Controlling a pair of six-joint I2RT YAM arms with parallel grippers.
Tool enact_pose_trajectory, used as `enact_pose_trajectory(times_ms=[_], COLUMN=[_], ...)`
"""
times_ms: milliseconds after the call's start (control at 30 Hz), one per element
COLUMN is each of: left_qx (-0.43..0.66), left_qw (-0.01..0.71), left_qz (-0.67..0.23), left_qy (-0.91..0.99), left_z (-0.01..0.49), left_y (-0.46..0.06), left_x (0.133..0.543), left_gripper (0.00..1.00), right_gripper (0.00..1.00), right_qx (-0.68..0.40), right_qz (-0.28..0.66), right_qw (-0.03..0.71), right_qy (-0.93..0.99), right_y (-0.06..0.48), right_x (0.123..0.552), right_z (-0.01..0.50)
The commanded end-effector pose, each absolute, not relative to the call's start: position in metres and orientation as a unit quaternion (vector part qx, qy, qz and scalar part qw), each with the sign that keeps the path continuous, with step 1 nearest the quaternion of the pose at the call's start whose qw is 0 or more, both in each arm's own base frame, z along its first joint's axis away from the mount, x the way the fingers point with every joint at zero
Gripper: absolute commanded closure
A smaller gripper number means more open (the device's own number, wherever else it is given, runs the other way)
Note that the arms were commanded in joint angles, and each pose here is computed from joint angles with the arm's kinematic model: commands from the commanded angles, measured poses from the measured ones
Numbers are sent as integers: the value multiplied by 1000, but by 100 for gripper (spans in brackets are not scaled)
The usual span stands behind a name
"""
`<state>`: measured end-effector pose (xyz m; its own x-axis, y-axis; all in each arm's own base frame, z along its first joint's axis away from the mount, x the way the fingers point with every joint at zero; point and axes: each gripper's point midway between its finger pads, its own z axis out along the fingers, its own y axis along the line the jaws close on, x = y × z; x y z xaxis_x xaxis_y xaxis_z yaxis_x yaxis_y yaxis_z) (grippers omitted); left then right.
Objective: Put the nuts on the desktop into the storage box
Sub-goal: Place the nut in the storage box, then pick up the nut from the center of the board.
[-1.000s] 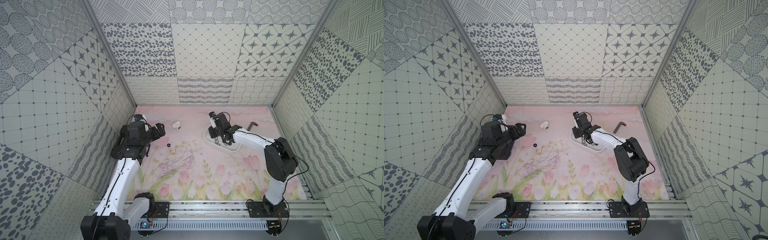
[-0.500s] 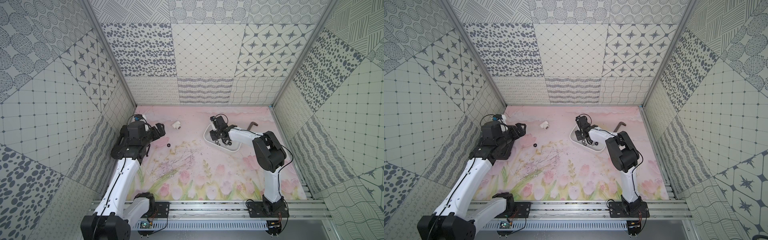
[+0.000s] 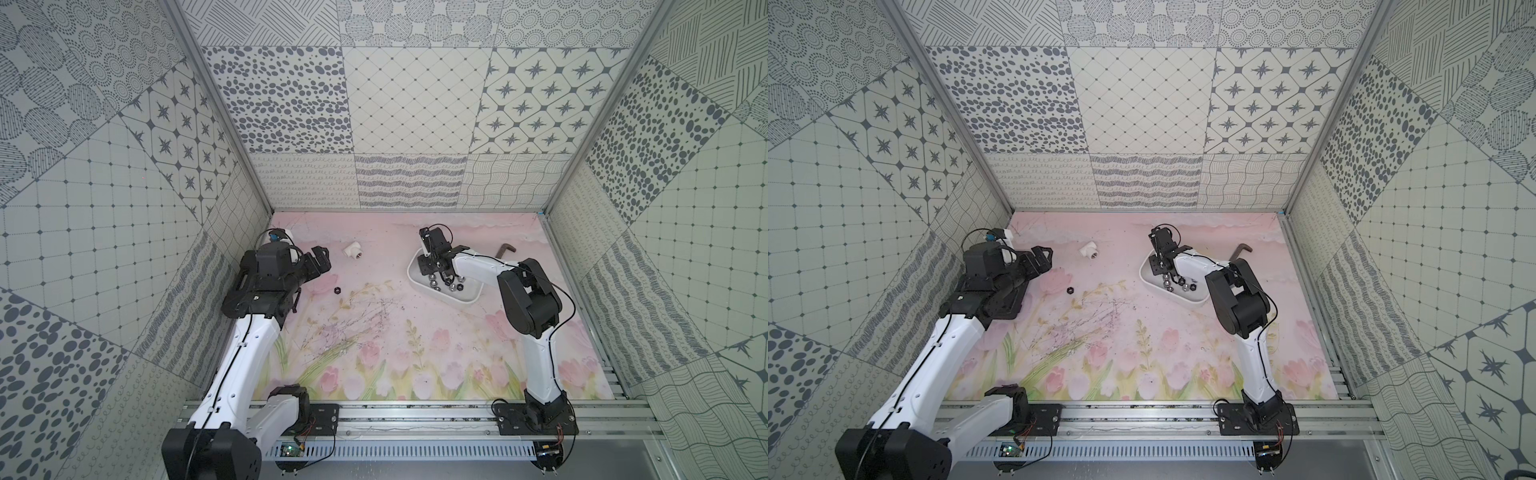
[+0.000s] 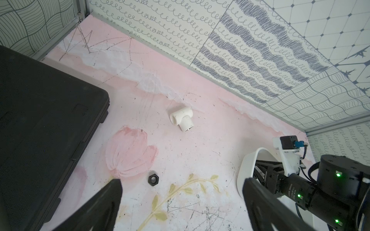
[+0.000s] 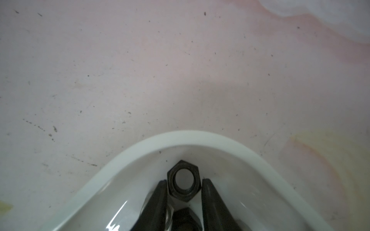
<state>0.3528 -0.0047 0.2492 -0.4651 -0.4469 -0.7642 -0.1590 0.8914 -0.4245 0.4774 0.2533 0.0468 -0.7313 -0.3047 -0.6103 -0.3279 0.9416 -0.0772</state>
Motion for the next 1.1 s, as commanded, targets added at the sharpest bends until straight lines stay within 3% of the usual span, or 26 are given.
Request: enact_pose_trajectory(times_ms=[0,300,500,733,1067], left_qx=[-175,-175,-176,-177,-176], left_qw=[497,498,498,498,501], left_qz=[-148,-149,-151,-150,-153], left_qy=[837,836,836,836,833], left_z=[255,255,256,255,257], left_y=[-4,-4,-4,-4,-5], left_x=[356,357,357,357,357], left_gripper=[1,1,1,1,1], right_gripper=[60,53,47,38,28], right_qx=[-160,-190,-266,-328,-367], right_qz=[15,22,127,192,235], right_qw=[332,384,389,365,338], right_qy=[929,903,873,850,834], right_y=[253,276,355,451,529], right_x=[486,469,419,366,349], right_z=[48,105,134,125,85])
